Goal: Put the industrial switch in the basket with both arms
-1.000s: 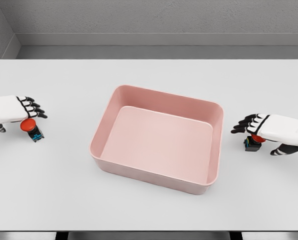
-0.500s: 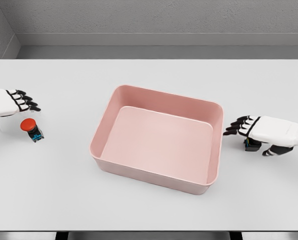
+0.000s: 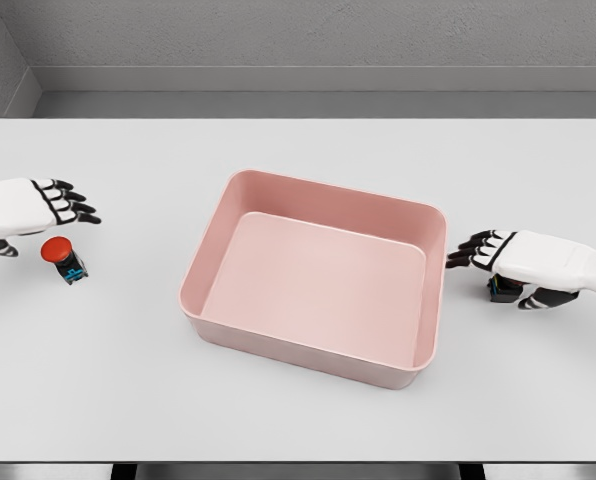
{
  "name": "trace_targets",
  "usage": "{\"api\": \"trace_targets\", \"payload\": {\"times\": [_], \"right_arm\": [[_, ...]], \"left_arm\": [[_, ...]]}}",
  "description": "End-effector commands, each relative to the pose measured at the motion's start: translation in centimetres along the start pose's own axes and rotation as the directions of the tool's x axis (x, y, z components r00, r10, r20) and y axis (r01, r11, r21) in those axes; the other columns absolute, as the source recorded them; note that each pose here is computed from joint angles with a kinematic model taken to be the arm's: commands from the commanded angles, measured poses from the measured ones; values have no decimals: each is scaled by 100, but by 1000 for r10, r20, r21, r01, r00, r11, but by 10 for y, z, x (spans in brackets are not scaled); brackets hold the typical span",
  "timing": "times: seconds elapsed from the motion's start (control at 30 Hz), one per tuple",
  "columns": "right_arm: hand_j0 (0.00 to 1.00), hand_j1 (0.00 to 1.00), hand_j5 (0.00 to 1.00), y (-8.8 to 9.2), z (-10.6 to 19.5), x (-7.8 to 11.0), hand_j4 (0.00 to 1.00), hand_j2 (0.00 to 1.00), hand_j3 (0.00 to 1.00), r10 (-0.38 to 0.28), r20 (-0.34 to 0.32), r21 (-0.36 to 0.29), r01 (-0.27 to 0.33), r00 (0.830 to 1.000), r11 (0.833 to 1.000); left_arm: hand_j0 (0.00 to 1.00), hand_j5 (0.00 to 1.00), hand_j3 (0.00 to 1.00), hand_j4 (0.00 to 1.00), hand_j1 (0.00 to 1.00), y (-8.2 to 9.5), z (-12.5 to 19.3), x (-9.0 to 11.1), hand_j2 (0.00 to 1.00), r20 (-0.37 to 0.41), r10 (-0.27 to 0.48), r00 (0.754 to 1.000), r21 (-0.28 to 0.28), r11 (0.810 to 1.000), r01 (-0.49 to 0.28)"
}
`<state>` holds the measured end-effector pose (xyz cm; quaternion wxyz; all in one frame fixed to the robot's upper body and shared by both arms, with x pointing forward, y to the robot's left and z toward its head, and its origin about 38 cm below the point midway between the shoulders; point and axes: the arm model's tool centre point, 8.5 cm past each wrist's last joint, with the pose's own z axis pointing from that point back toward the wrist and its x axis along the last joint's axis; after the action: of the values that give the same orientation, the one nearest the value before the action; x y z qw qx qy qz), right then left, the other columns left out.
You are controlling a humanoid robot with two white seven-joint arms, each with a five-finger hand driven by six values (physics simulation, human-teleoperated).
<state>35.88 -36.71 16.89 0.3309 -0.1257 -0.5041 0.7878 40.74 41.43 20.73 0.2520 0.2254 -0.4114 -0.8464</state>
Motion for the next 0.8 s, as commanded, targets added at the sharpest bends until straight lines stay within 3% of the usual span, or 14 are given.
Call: {"api": "trace_targets", "payload": {"times": [0.0, 0.27, 0.5, 0.77], "right_arm": [[89, 89, 89, 0, 2, -2, 89, 89, 89, -1, -8, 0, 1, 1000, 1000], [89, 89, 89, 0, 4, -8, 89, 89, 89, 6, -30, -4, -6, 1000, 1000], [71, 71, 71, 2, 5, -8, 71, 71, 71, 17, -35, 7, -16, 999, 1000], [65, 65, 65, 2, 4, -8, 65, 65, 65, 15, -34, 7, -15, 999, 1000]], "left_arm": [[100, 100, 100, 100, 100, 3, -2, 4, 100, 13, -2, 1000, 8, 1000, 2], [100, 100, 100, 100, 100, -5, -2, 11, 100, 34, 1, 999, -13, 1000, -1], [100, 100, 100, 100, 100, -3, -2, 16, 100, 46, -3, 999, -8, 1000, 3], [100, 100, 100, 100, 100, -4, -8, 22, 100, 68, -3, 998, -11, 1000, 4]]}}
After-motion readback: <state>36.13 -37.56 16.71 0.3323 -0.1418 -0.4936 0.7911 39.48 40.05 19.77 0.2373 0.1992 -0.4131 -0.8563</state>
